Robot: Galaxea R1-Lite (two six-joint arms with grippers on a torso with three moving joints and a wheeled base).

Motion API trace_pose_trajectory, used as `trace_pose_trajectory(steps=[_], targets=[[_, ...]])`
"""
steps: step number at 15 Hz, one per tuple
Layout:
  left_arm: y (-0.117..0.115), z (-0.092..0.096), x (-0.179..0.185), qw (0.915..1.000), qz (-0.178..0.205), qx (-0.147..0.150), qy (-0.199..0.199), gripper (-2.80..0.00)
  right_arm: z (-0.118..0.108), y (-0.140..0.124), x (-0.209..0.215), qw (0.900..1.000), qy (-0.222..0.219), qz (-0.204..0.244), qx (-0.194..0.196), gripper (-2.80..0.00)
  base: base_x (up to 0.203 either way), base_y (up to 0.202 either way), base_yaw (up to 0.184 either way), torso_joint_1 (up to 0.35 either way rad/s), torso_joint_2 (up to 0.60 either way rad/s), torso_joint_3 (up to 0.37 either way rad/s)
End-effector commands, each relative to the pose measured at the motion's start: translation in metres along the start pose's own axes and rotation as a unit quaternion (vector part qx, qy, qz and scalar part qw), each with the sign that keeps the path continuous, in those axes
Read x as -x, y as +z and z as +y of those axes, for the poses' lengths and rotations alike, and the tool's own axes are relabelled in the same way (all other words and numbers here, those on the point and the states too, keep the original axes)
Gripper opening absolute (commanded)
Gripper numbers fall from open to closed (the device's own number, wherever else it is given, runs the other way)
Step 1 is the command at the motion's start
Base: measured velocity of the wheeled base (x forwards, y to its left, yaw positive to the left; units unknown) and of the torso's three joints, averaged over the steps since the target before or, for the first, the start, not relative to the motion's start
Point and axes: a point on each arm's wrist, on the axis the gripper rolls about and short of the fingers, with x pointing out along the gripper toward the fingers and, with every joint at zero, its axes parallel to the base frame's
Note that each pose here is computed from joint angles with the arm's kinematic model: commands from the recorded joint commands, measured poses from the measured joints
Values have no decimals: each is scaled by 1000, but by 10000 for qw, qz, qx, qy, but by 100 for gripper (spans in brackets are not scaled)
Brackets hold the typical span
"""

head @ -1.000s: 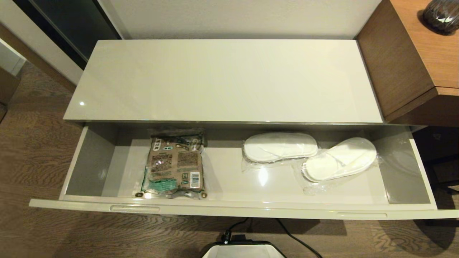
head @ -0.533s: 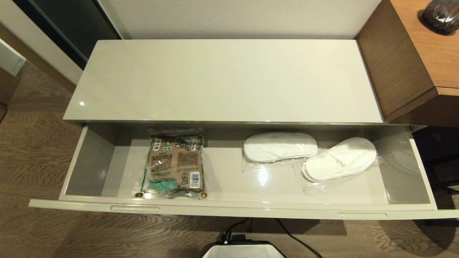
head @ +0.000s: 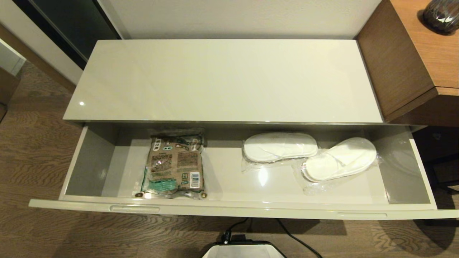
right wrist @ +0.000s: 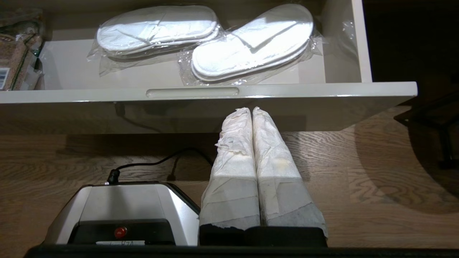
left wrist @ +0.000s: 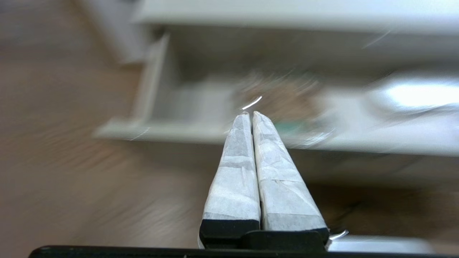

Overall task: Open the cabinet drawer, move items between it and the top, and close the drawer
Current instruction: Take out the disposable slippers from the drawer

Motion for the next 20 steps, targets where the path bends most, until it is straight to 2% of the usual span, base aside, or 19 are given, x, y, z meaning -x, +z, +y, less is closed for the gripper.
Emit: trace_pose_trajectory(steps=[1,3,4,8,20], targets=[[-8,-1,0,9993,336,-34,-179,-280,0,-1,1,10000,4,-79,-2,-280,0,0,0,0,0,0],[-18,-2,2,9951,948,-11,-280,-280,0,-1,1,10000,4,-79,-2,-280,0,0,0,0,0,0],[-18,-2,3,9948,977,1,-294,-280,0,-1,1,10000,4,-79,-2,-280,0,0,0,0,0,0],[-17,-2,1,9964,790,104,-288,-280,0,-1,1,10000,4,-79,-2,-280,0,0,0,0,0,0],[-17,-2,1,9965,782,104,-288,-280,0,-1,1,10000,4,-79,-2,-280,0,0,0,0,0,0]])
